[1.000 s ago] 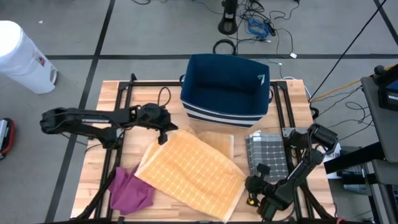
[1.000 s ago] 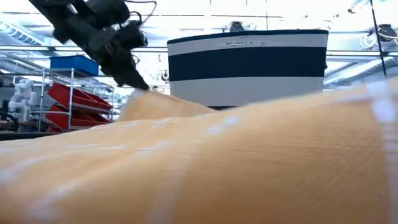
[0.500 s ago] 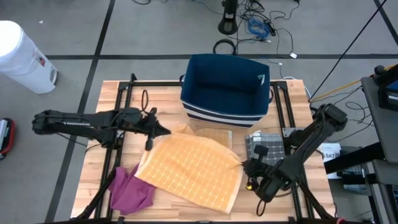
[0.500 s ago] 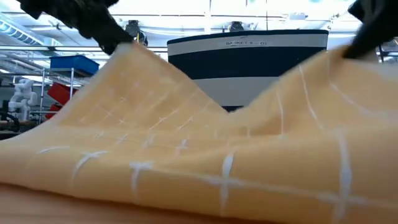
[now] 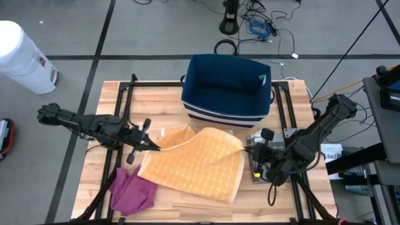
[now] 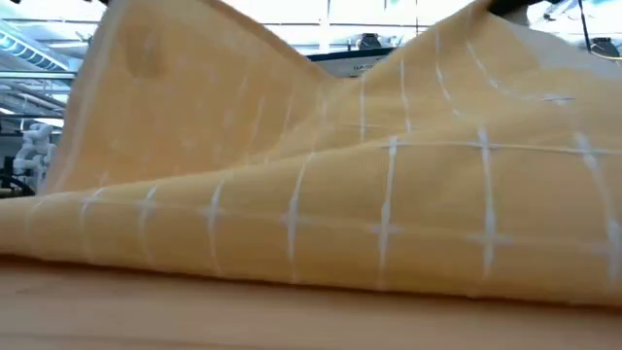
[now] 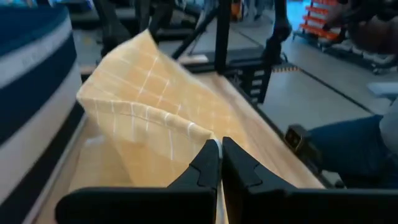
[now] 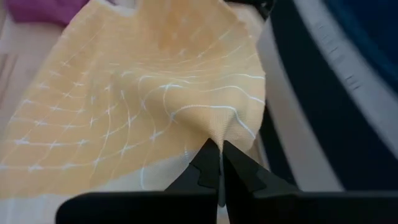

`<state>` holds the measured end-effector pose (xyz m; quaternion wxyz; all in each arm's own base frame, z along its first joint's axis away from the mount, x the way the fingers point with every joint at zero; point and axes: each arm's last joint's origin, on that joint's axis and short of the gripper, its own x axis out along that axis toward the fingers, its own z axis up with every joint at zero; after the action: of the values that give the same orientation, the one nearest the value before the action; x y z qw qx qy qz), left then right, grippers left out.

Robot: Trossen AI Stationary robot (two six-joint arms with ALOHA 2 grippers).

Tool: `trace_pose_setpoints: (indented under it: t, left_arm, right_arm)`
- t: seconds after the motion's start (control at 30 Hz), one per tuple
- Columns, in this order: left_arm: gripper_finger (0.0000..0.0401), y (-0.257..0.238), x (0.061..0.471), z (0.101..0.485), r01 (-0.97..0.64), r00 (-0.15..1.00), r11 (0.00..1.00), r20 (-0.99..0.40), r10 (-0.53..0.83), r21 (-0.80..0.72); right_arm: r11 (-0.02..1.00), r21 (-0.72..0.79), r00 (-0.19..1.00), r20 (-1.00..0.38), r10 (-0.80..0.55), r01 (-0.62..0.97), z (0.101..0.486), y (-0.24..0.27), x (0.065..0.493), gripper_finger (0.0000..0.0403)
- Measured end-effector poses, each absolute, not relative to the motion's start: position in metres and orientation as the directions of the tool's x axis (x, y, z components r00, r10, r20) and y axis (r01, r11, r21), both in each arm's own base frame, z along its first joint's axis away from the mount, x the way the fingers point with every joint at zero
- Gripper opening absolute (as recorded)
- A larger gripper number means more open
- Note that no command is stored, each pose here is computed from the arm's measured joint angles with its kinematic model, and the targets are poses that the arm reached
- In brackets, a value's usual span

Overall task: Fold towel
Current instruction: Fold the orange patterned towel

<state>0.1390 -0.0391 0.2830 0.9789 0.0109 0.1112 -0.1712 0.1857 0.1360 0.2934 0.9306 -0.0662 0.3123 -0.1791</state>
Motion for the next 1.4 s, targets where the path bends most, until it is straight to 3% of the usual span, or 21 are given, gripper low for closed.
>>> trace_pose_setpoints:
  t: [0.27,0.7,1.0,1.4]
  left_arm:
    - [0.0003,-0.04,0.127,0.28,0.159,0.955,0.986,-0.26,-0.139,0.055]
    - [0.0003,-0.054,0.123,0.29,0.266,0.954,0.958,-0.175,-0.244,0.11]
    - [0.0003,-0.05,0.118,0.314,0.102,0.991,0.977,-0.106,-0.083,0.188]
    - [0.0003,-0.045,0.122,0.285,-0.121,0.914,0.968,-0.354,0.195,0.22]
  right_arm:
    - [0.922,-0.2,0.714,-0.585,-0.384,0.332,0.302,0.11,0.194,0.0]
    - [0.887,-0.323,0.597,-0.656,-0.461,0.331,0.285,0.076,0.23,0.0]
    - [0.843,-0.437,0.459,-0.708,-0.537,0.313,0.26,0.052,0.254,0.0]
    - [0.804,-0.508,0.316,-0.743,-0.59,0.308,0.231,0.031,0.274,0.0002]
